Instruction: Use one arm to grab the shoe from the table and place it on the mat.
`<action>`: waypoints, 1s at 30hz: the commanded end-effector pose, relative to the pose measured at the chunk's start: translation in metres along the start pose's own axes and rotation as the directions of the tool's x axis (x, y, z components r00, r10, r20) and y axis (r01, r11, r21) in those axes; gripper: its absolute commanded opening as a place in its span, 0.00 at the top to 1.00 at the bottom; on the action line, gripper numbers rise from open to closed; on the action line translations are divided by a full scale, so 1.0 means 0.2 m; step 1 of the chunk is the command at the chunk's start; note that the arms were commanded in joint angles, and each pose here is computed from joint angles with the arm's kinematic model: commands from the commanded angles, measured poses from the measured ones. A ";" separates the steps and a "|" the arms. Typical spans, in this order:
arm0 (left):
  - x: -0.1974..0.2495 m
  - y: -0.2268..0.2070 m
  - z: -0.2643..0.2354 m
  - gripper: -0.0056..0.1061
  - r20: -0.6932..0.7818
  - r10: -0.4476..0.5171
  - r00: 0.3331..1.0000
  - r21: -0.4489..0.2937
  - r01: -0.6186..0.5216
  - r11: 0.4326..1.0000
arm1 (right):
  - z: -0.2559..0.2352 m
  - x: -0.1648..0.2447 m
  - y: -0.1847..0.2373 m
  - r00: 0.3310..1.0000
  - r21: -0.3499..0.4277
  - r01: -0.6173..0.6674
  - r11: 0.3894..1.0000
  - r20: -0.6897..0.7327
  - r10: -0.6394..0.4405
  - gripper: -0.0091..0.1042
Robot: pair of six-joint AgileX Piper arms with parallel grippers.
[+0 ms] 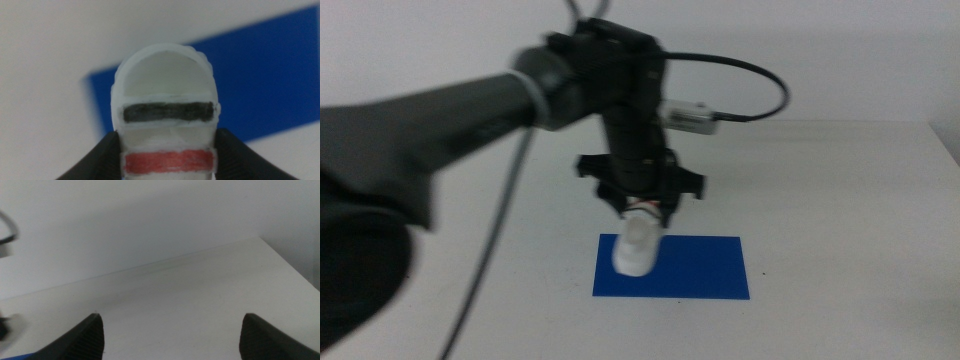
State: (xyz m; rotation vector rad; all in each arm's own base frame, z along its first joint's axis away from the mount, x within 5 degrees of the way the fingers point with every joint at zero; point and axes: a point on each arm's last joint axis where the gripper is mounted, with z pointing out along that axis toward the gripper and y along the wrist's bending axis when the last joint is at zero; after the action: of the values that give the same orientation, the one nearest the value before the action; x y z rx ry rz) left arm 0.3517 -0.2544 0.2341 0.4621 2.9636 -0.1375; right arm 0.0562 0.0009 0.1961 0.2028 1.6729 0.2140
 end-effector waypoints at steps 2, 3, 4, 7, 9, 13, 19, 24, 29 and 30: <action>-0.07 -0.13 0.06 0.96 0.008 0.015 1.000 0.029 -0.016 0.999 | 0.00 0.00 0.00 1.000 -0.003 0.011 1.000 0.010 -0.011 0.22; -0.08 -0.15 0.09 0.96 0.004 0.015 1.000 0.036 -0.015 0.999 | 0.00 0.00 0.00 1.000 -0.003 0.011 1.000 0.010 -0.011 0.22; -0.09 -0.16 0.10 0.96 0.000 0.006 1.000 0.047 -0.006 0.999 | 0.00 0.00 0.00 1.000 -0.003 0.011 1.000 0.010 -0.011 0.22; -0.09 -0.16 0.10 0.96 -0.008 -0.035 0.999 0.056 0.035 0.998 | 0.00 0.00 0.00 1.000 -0.003 0.011 1.000 0.010 -0.011 0.22; -0.09 -0.16 0.10 0.96 -0.008 -0.078 0.997 0.054 0.079 0.995 | 0.00 0.00 0.00 1.000 -0.003 0.011 1.000 0.010 -0.011 0.22; -0.09 -0.16 0.10 0.96 -0.013 -0.142 0.990 0.057 0.143 0.988 | 0.00 0.00 0.00 1.000 -0.003 0.011 1.000 0.010 -0.011 0.22; -0.07 -0.20 0.10 0.96 -0.082 -0.351 0.933 0.122 0.359 0.925 | 0.00 0.00 0.00 1.000 -0.003 0.011 1.000 0.010 -0.011 0.22; -0.06 -0.23 0.09 0.96 -0.156 -0.551 0.820 0.135 0.570 0.810 | 0.00 0.00 0.00 1.000 -0.003 0.011 1.000 0.010 -0.011 0.22; -0.07 -0.20 0.10 0.96 -0.125 -0.793 0.596 0.049 0.802 0.595 | 0.00 0.00 0.00 1.000 -0.003 0.011 1.000 0.010 -0.011 0.22; -0.07 -0.19 0.10 0.96 -0.116 -0.829 0.547 0.039 0.836 0.547 | 0.00 0.00 0.00 1.000 -0.003 0.011 1.000 0.010 -0.011 0.22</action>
State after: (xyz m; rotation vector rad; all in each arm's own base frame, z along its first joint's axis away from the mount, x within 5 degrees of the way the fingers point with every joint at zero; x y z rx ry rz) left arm 0.3556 -0.2988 0.2140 -0.8408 3.0351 -0.3605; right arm 0.0562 0.0009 0.1961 0.2028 1.6729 0.2140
